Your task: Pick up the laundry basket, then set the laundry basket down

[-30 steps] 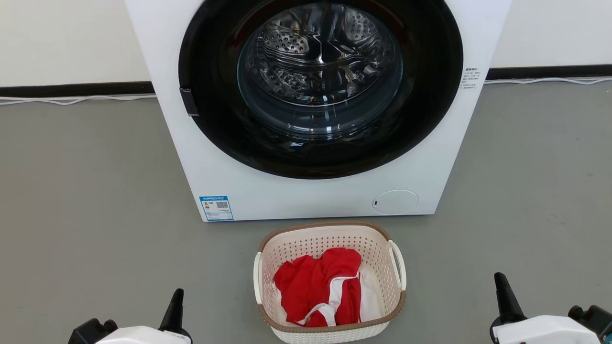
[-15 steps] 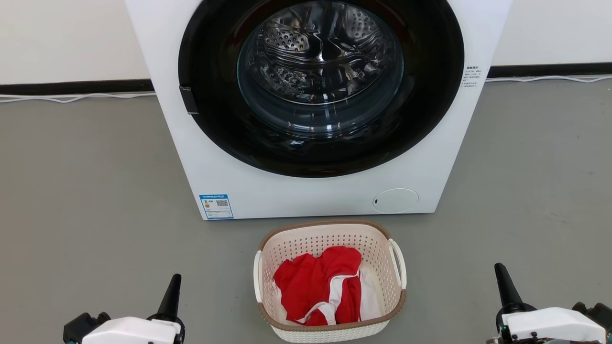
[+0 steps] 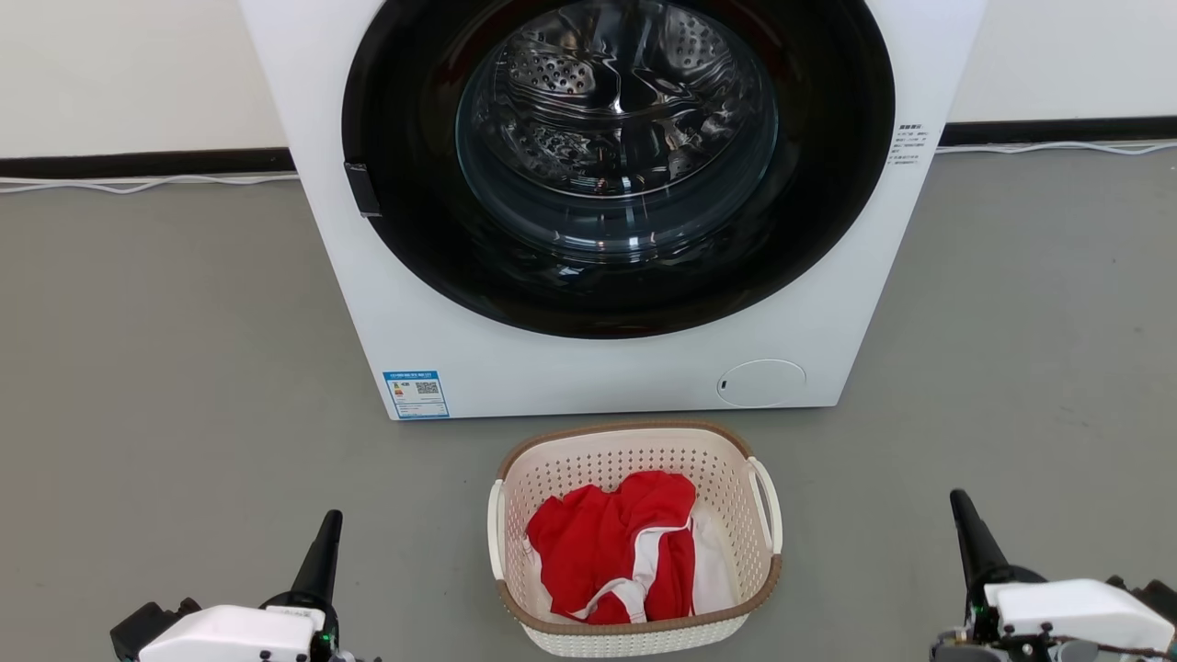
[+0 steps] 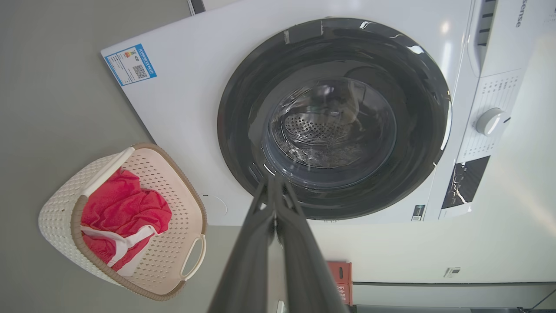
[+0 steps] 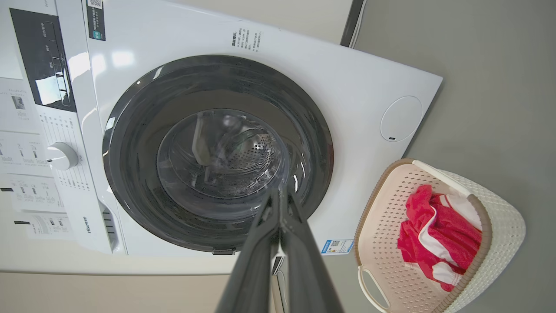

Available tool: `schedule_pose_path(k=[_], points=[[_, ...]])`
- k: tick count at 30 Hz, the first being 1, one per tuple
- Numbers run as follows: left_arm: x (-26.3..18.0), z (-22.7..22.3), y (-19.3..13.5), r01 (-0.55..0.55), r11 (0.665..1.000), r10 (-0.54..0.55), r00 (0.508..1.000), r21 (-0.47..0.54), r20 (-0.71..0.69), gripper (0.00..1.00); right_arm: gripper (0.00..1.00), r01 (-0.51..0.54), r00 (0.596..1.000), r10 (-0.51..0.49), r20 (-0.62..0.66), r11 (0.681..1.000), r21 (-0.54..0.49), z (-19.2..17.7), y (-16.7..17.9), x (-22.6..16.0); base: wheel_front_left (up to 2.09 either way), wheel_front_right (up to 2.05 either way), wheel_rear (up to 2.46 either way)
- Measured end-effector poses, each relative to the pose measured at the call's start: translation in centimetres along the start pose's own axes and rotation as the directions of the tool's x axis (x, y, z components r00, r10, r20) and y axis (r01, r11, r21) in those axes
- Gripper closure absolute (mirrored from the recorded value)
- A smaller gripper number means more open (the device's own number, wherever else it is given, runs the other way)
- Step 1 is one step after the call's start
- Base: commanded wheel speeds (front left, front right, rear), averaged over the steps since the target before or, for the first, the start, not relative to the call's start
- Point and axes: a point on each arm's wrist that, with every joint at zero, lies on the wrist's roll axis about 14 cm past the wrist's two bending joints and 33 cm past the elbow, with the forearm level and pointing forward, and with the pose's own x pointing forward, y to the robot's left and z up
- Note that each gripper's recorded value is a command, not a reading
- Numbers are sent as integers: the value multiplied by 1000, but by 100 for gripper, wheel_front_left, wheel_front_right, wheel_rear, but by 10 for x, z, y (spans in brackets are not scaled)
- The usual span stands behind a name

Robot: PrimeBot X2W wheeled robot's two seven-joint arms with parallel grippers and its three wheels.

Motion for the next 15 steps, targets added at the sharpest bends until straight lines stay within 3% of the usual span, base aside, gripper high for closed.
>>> schedule_pose_path(k=[15], points=[[5, 7, -20, 77, 986, -76, 997, -150, 7, 100, 100, -52, 999, 54, -4, 980, 189, 2, 16, 5, 0, 0, 0]])
